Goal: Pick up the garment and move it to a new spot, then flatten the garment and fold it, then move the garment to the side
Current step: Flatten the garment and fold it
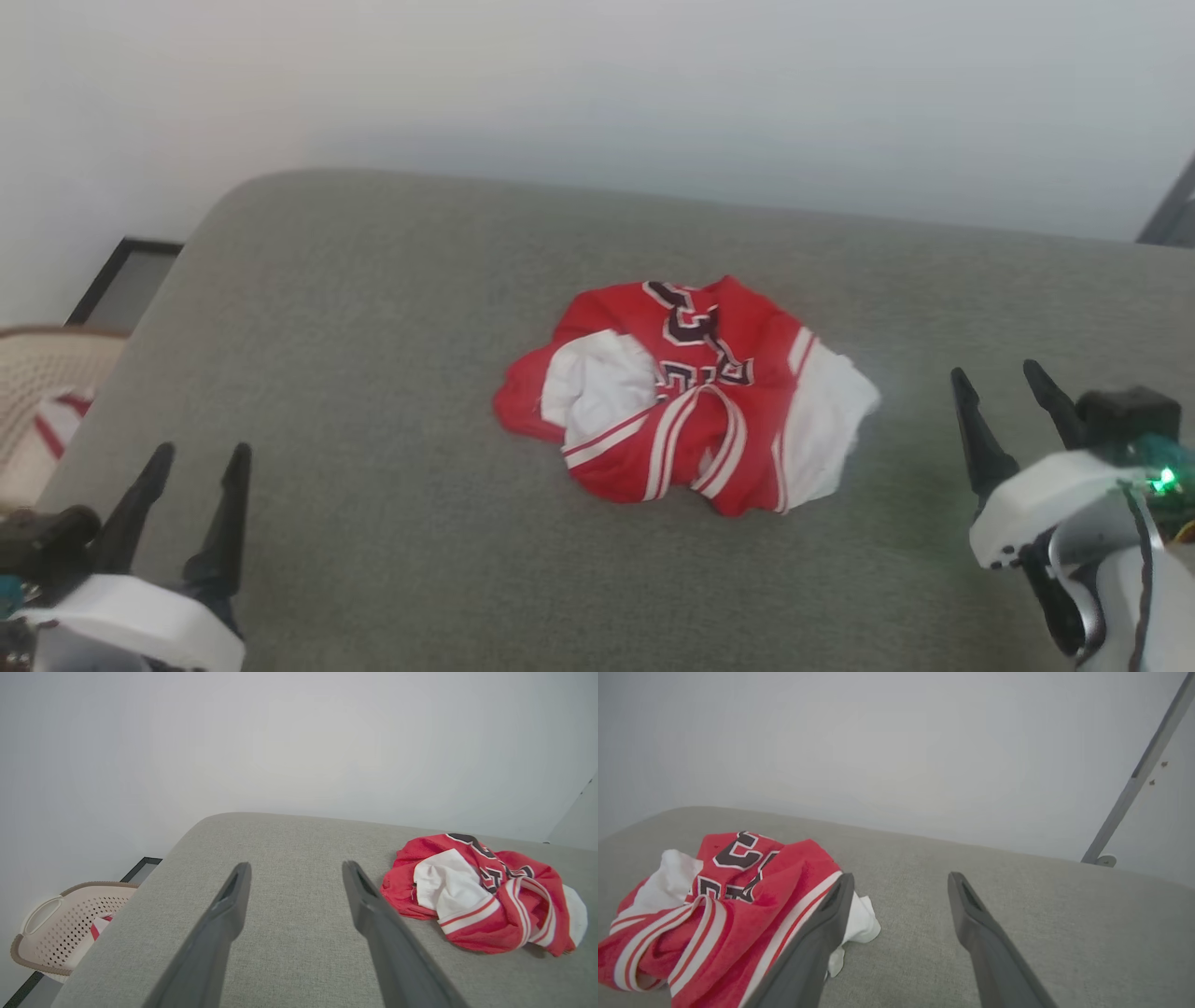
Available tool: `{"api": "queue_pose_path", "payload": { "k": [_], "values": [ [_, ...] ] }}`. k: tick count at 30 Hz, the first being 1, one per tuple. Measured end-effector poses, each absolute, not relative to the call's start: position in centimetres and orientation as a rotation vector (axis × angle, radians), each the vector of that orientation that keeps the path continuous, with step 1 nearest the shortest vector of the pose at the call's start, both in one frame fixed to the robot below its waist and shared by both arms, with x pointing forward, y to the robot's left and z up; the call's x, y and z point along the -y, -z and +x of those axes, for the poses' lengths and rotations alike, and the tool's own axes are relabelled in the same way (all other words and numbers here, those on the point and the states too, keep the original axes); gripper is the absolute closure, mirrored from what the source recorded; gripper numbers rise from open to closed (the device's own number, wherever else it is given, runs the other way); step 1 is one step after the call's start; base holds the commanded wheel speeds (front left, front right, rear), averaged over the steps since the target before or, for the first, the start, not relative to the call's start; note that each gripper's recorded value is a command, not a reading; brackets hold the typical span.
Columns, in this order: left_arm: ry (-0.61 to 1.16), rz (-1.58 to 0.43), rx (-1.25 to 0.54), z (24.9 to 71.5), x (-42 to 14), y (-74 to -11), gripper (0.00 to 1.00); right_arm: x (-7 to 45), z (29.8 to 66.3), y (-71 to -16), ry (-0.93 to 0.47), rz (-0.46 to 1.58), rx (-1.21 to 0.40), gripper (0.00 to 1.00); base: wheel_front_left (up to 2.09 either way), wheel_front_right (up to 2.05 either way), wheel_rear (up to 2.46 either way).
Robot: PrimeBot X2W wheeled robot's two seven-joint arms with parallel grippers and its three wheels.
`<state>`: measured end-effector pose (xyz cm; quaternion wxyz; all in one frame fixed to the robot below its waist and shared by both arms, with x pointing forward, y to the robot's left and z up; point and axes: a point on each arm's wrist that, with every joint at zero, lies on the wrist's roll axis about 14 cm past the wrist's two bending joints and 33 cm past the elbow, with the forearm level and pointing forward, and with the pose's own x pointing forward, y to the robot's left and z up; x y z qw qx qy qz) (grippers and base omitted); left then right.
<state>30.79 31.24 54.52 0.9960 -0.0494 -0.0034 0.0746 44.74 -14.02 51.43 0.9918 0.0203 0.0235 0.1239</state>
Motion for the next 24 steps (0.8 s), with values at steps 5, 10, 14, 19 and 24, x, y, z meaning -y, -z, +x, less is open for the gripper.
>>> {"api": "queue_pose_path", "payload": {
  "k": [5, 10, 14, 19, 24],
  "values": [
    [-0.165, -0.105, -0.004, 30.9, -31.2, -54.1, 0.0, 11.6, 47.0, -49.0, -0.319, 0.028, -0.177, 0.0, 0.0, 0.0, 0.0],
    [-0.174, -0.106, -0.015, 31.1, -31.1, -53.7, 0.0, 10.1, 48.3, -46.0, -0.371, -0.015, -0.31, 0.0, 0.0, 0.0, 0.0],
    [-0.191, -0.107, -0.034, 31.3, -31.2, -53.1, 0.0, 9.3, 49.0, -42.1, -0.401, -0.064, -0.489, 0.0, 0.0, 0.0, 0.0],
    [-0.208, -0.111, -0.058, 31.6, -31.4, -52.1, 0.0, 8.1, 49.4, -38.4, -0.441, -0.124, -0.686, 0.0, 0.0, 0.0, 0.0],
    [-0.221, -0.117, -0.08, 31.8, -31.6, -51.3, 0.0, 7.3, 49.7, -36.8, -0.468, -0.178, -0.821, 0.91, 0.0, 0.0, 0.0]
  ]
}}
